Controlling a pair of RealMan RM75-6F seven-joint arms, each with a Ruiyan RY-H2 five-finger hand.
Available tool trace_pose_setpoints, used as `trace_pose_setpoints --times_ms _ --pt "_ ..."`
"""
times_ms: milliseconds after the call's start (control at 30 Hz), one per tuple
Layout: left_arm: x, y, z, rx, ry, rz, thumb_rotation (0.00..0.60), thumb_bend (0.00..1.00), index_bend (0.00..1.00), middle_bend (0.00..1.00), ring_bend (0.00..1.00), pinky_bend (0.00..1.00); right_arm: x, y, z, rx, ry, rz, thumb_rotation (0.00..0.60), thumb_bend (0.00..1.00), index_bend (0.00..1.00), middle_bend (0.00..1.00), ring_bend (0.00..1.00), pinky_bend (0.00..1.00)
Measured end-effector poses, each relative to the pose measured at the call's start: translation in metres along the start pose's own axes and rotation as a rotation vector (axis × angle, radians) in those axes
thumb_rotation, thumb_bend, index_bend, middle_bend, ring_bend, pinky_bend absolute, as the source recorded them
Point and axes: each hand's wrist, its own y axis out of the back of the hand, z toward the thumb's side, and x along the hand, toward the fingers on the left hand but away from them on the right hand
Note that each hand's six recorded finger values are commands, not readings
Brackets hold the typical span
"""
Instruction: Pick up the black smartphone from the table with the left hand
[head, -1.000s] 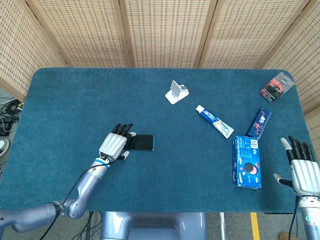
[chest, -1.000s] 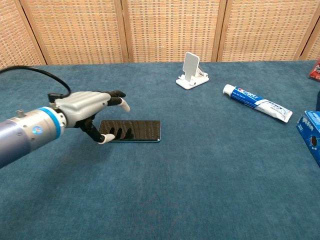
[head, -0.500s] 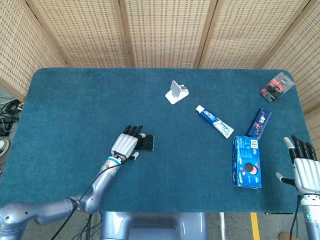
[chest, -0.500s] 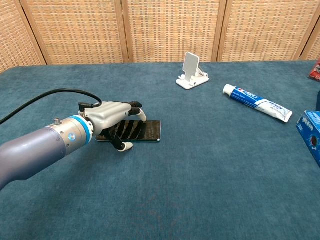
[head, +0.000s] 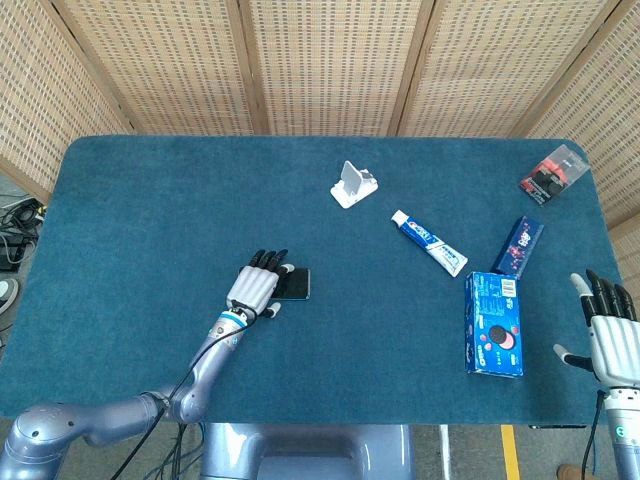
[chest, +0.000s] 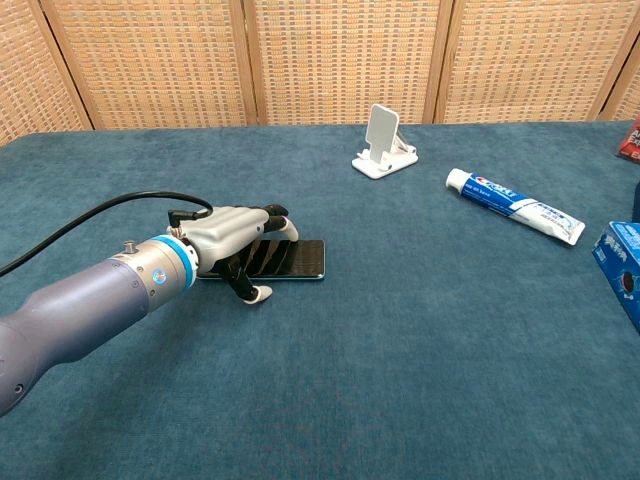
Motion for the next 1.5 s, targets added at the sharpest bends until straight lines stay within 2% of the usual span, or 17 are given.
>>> trace_pose_setpoints --times_ms 133,267,533,700,1167,1500 --pt "0.002 0.004 -0.003 -0.007 0.009 0.011 0.6 0.32 0.21 0.0 0.0 0.0 0.0 -0.001 0.0 -0.004 0.0 0.004 0.6 0.0 0.0 0.0 0.0 0.0" --pt "0.004 0.008 -0.009 -0.002 0.021 0.017 0.6 0.37 0.23 0.0 0.0 0.0 0.0 -0.001 0.0 -0.008 0.003 0.006 0.6 0.0 0.0 0.0 0.0 0.0" --pt "0.01 0.01 -0.013 0.001 0.033 0.013 0.6 0.38 0.24 0.0 0.0 0.0 0.001 -0.001 0.001 -0.01 0.007 0.01 0.6 0.0 0.0 0.0 0.0 0.0" --pt "0.011 0.009 -0.013 0.002 0.034 0.009 0.6 0.51 0.28 0.0 0.0 0.0 0.001 -0.002 0.001 -0.012 0.006 0.012 0.6 0.0 0.0 0.0 0.0 0.0" --pt "0.019 0.023 -0.014 0.01 0.042 0.03 0.6 0.7 0.35 0.0 0.0 0.0 0.0 -0.003 0.001 -0.013 0.007 0.019 0.6 0.0 0.0 0.0 0.0 0.0" --pt "0.025 0.032 -0.011 0.029 0.044 0.034 0.6 0.7 0.36 0.0 0.0 0.0 0.0 -0.004 0.001 -0.014 0.005 0.024 0.6 0.0 0.0 0.0 0.0 0.0"
